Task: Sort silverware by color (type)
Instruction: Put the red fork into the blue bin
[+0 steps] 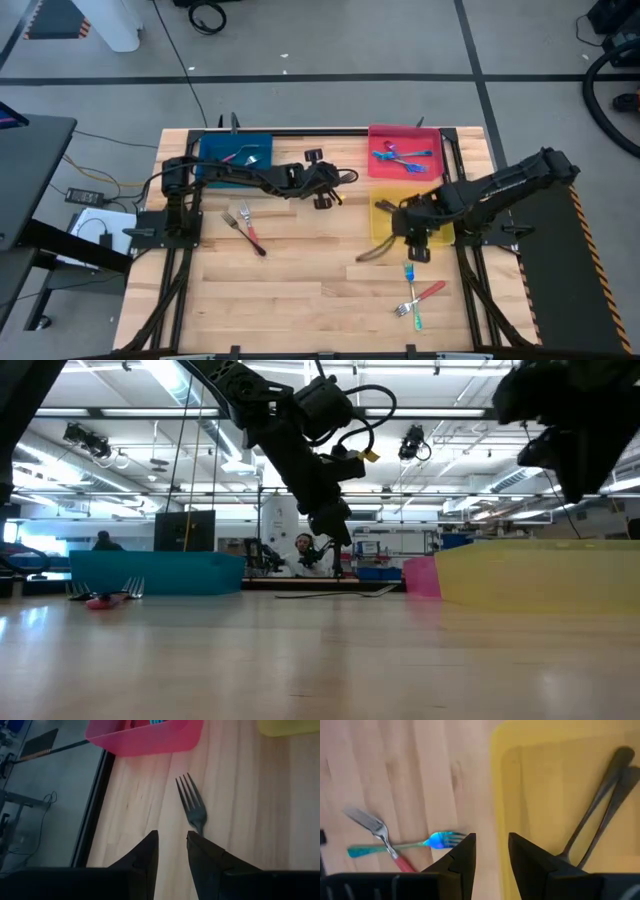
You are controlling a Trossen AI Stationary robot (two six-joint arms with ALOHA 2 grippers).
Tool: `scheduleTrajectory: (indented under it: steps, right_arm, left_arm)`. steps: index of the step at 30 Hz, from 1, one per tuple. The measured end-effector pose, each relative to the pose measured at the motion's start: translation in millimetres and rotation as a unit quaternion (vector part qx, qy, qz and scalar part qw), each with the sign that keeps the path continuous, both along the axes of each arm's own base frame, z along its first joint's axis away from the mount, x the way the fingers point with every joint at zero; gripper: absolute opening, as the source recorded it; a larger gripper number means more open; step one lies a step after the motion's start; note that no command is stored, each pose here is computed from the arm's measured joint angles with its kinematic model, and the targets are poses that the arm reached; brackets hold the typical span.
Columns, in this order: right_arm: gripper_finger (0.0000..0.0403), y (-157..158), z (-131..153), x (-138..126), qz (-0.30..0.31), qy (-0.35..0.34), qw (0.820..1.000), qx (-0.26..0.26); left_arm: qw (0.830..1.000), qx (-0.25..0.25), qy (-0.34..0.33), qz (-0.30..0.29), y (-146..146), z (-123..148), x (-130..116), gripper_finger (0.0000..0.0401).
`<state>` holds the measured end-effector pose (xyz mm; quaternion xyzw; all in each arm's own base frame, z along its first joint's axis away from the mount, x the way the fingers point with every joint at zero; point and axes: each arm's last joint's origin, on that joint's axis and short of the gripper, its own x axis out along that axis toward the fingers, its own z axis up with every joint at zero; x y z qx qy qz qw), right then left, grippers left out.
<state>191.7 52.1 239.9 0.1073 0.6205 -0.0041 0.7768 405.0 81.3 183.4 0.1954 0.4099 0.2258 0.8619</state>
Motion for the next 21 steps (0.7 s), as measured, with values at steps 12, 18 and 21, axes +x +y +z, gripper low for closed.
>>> scheduleTrajectory:
  steps: [12,18,21]
  right_arm:
    - [0.0123,67.1,-0.2,-23.9,0.006,-0.022,1.000,0.009]
    - [0.0122,103.2,-18.9,-38.0,0.053,0.018,0.998,-0.014]
    - [0.0122,121.8,-32.8,-40.6,0.077,0.038,0.996,-0.015]
  left_arm:
    - [0.998,-0.062,-0.008,0.025,-21.3,-5.3,-1.5,0.0105]
    - [0.992,-0.123,-0.022,-0.011,-43.6,-6.4,1.7,0.0105]
    - [0.990,-0.137,-0.029,-0.017,-56.3,-6.4,2.8,0.0105]
